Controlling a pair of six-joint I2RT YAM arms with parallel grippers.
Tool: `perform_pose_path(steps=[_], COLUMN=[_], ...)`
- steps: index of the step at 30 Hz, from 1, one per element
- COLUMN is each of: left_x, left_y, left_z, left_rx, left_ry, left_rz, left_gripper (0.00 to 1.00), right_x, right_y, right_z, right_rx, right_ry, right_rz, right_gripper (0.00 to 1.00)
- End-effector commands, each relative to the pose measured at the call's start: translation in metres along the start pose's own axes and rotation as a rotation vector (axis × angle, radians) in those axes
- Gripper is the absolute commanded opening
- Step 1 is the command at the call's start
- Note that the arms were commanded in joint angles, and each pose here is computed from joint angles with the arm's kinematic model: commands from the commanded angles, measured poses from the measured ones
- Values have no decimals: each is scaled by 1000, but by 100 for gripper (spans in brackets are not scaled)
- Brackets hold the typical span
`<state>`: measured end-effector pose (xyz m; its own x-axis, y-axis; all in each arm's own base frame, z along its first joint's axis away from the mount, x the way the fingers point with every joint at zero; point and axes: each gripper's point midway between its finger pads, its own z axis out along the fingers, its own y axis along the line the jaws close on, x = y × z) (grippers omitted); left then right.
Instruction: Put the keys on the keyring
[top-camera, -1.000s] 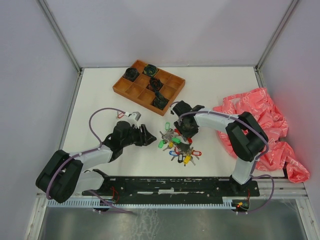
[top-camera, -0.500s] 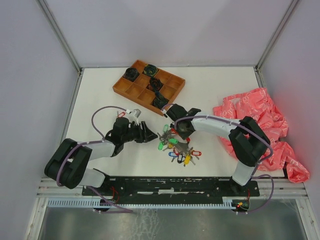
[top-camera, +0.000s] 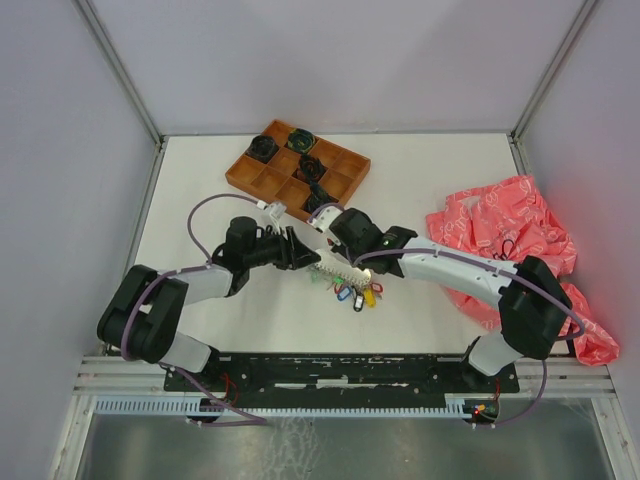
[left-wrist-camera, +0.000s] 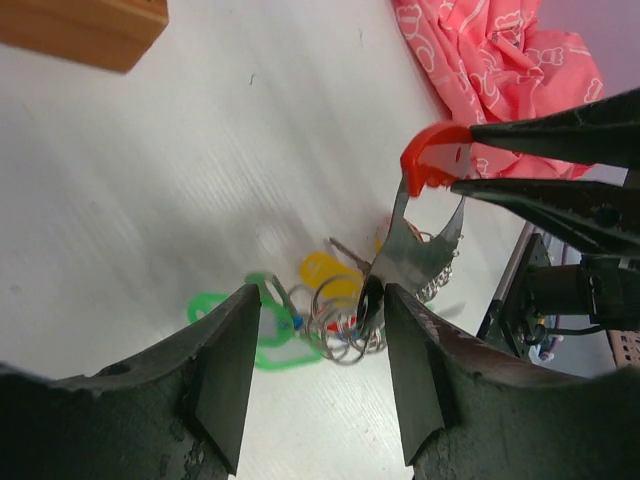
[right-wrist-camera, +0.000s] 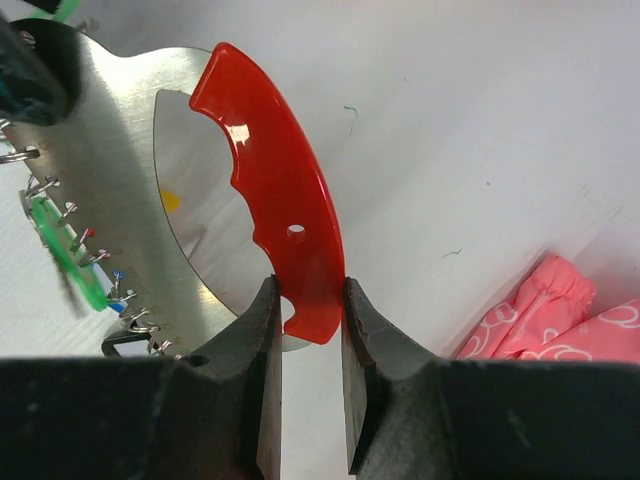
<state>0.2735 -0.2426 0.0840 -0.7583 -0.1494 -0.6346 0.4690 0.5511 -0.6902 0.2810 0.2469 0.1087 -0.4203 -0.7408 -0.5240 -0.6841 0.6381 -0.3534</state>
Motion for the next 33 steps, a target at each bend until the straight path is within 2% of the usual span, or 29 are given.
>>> perform_pose_path(steps=[1,8,15,21,28,33], left_x=[-31,-48,-37,-32,-29,-26], left_y=[-17,-18,-45,-49,-60,-67], left_z=[-1,-15,-12,-8,-6,-8], left_rx=[75,74,283,329,394,428], left_ry=[-47,-115,-65,-33,-2,8], left_rz=[161,267,280,279,302,337], left_gripper=[60,61,59,56,41,17], right_x=[-32,-43,-50,-57,-60,-62], right_y=[-9,-15,-15,-9,0,4], right_z=[-17,-27,-36,-41,-43,-48], right_rx=[78,230,259,244,221,188], right_ry=[-138,-148,-169,-197,-220,-247], right_rz=[-77,-199,-233,-240,-253,-239], right_gripper=[6,4,3,3,3,3])
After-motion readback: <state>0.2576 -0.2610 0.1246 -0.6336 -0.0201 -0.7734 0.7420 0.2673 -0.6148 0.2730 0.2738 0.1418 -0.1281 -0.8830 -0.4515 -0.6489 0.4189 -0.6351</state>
